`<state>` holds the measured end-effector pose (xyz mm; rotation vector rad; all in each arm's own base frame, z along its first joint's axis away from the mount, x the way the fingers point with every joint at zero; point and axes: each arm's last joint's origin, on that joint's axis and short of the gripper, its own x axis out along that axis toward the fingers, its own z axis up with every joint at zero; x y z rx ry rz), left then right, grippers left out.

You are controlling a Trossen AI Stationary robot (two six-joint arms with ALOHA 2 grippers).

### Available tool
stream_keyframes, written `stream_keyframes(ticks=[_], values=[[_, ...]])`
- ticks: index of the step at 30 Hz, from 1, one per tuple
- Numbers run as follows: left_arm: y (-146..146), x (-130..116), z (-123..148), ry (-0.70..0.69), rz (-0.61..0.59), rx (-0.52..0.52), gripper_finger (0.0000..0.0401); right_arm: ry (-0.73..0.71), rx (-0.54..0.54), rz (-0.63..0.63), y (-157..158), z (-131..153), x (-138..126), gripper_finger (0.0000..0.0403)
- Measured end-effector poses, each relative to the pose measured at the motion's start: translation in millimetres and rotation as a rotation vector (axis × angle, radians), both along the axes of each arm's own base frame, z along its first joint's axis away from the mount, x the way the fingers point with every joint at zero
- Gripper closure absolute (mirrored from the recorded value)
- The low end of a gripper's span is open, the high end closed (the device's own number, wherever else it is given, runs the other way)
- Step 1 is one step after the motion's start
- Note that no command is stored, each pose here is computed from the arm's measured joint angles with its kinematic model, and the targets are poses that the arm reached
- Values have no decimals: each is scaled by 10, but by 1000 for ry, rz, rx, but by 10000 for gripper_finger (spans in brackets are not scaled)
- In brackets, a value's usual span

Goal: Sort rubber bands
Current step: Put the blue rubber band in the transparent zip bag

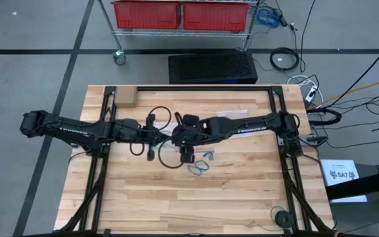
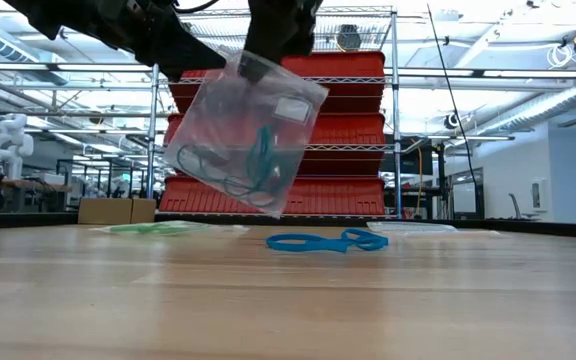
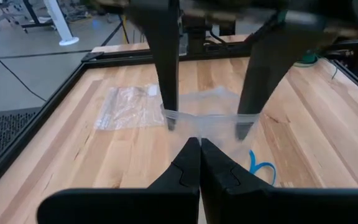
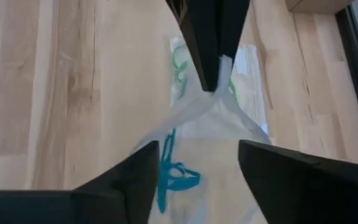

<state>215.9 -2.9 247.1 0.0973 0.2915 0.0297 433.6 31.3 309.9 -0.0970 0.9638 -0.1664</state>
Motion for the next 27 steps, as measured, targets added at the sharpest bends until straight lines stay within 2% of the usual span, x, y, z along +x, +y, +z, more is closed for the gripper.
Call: stream_keyframes(ticks=[3, 6, 9, 12, 14, 17, 23, 27], values=[[0, 0, -3, 2, 0, 0, 401, 34, 4, -9, 5, 152, -72, 172], [0, -1, -5, 5, 0, 0, 401, 89, 14, -40, -8, 311, -183, 183], [2, -2, -8, 8, 4, 1, 401, 179, -1, -64, -24, 413, -320, 218], [6, -5, -16, 18, 17, 5, 401, 322, -77, -133, -21, 387, -486, 273], [6, -7, -23, 25, 18, 6, 401, 412, -131, -183, -5, 280, -558, 320], [6, -9, -27, 29, 19, 7, 401, 472, -145, -165, 71, 36, -621, 386], [8, -10, -31, 34, 24, 11, 401, 551, -140, -230, 130, -533, -987, 399], [17, -10, -32, 35, 47, 24, 401, 387, -10, -251, 151, -825, -1269, 402]])
